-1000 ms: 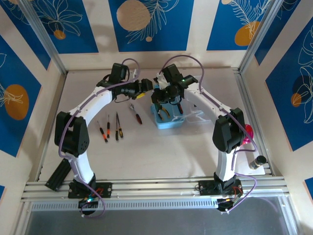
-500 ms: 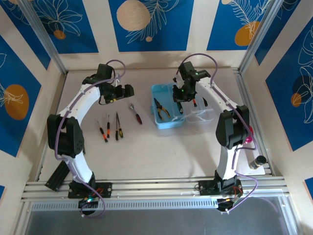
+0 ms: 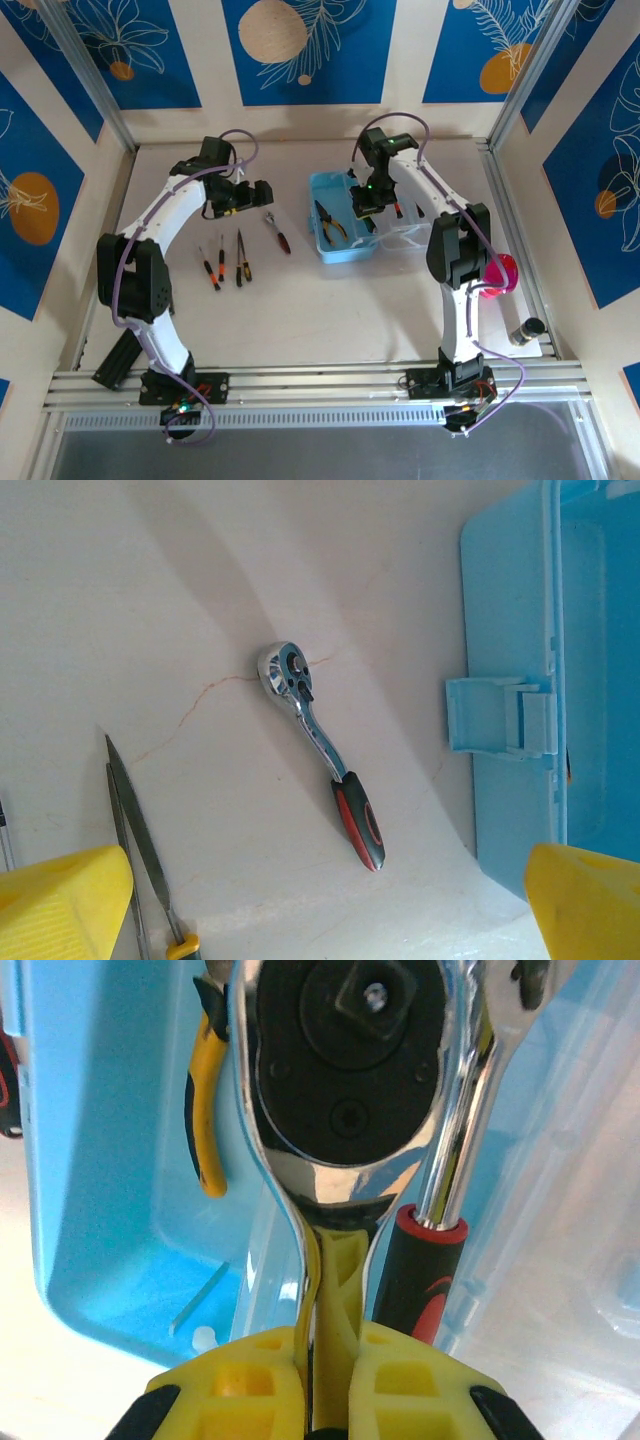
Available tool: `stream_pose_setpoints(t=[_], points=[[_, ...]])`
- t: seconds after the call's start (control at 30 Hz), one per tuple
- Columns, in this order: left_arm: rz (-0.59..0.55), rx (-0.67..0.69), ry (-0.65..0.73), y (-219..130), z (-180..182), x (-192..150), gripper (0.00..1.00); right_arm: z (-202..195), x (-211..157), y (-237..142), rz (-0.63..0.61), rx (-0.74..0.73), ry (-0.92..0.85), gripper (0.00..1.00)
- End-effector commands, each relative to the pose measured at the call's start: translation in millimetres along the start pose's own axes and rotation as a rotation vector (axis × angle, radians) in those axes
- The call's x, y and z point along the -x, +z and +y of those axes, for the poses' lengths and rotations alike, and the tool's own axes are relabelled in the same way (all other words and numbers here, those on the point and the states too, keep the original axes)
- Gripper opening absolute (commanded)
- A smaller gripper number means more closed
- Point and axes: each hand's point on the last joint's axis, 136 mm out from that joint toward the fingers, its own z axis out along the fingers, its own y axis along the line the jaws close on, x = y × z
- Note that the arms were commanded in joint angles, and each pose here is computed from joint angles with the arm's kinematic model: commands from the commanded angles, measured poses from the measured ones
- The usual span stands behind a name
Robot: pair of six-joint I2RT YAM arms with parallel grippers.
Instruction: Pack the tool kit
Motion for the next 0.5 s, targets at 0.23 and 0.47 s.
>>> stream_pose_setpoints(t=[0.23, 0.47], points=[[-0.02, -0.015, 0.012, -6.4, -2.3, 3.1, 1.0, -7.0, 2.5, 0.9, 0.068, 0.021, 0.077, 0.0], [-0.022, -0.016, 0.009, -6.8, -1.3, 4.3, 1.0, -25.5, 8.3, -0.5, 0.078, -0.025, 0.156, 0.0]])
